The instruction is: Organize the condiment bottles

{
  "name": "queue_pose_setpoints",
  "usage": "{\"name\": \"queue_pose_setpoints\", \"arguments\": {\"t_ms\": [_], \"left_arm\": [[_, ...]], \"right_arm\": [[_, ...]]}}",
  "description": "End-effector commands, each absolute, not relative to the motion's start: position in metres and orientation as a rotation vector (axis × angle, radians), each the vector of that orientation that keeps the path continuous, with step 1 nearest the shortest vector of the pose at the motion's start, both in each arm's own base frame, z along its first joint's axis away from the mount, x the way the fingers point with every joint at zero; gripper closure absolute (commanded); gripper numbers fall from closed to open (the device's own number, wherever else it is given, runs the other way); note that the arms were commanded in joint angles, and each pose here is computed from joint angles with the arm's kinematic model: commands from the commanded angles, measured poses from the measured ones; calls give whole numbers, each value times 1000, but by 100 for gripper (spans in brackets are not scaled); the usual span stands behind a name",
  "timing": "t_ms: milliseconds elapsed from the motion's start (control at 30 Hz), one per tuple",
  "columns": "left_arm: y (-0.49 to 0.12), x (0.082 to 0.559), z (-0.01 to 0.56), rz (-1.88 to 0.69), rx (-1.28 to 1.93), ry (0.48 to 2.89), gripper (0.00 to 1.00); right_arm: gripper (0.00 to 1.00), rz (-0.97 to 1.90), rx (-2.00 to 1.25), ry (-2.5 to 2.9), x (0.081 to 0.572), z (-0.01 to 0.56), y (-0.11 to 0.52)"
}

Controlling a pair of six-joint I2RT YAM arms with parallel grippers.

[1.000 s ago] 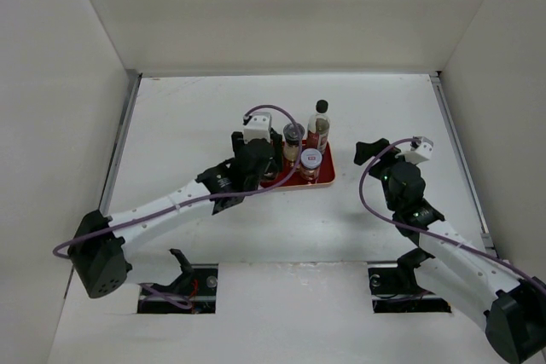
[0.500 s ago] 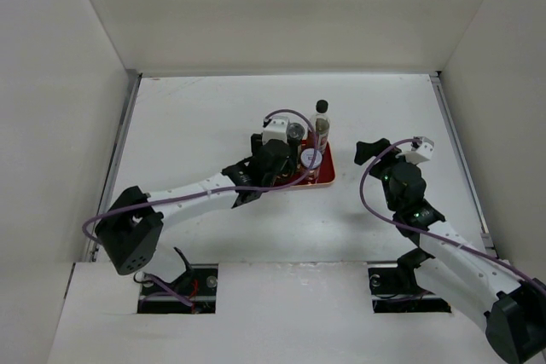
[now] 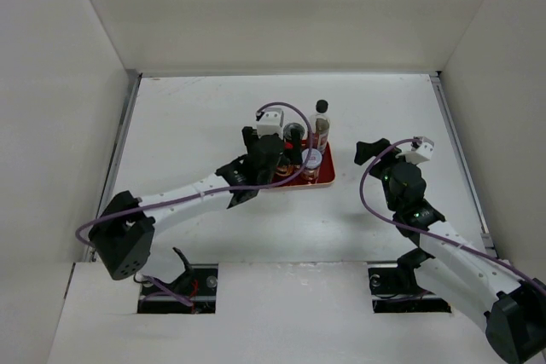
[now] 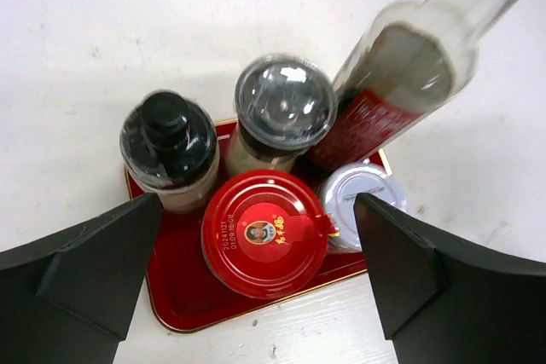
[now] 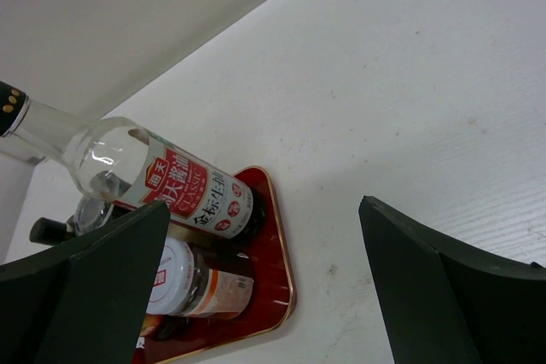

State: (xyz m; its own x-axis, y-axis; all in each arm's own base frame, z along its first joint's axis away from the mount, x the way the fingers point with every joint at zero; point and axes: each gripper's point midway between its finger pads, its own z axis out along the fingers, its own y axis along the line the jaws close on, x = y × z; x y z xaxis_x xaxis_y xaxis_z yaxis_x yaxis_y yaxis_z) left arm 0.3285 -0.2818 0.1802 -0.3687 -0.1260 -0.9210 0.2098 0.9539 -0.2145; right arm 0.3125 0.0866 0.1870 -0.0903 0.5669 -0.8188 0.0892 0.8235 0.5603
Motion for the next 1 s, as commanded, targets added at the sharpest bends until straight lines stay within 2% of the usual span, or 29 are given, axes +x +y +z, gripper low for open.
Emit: {"name": "queue_pose_setpoints", "arguments": {"t_ms": [0,167,267,533,567,733,867,967], "left_arm": [[-271,324,237,-439,-27,1776,0],[-240,305,265,-444,-97,1701,0],[-212,295,262,-439,-159,1667,0],[-111,294,170,-386,-453,1830,0],[-99,294,163,-371,-483,1857,0],[-84,287,141,-316,-538,1942,0],[-101,279,134,-343,-500,1965,0],[-117,277,146,-404,-458,1927,0]], "right_arm": [[0,439,524,1572,316,206,86],[0,387,538,1576,318,202,79],[0,382,526,1602,321,197,84],[0,458,475,1597,312,213,103],[5,468,468,1599,308,214,105],[49,458,473,1634,292,212,102],[68,398,492,1669,283,209,90],[69,356,495,1703,278,208,84]]}}
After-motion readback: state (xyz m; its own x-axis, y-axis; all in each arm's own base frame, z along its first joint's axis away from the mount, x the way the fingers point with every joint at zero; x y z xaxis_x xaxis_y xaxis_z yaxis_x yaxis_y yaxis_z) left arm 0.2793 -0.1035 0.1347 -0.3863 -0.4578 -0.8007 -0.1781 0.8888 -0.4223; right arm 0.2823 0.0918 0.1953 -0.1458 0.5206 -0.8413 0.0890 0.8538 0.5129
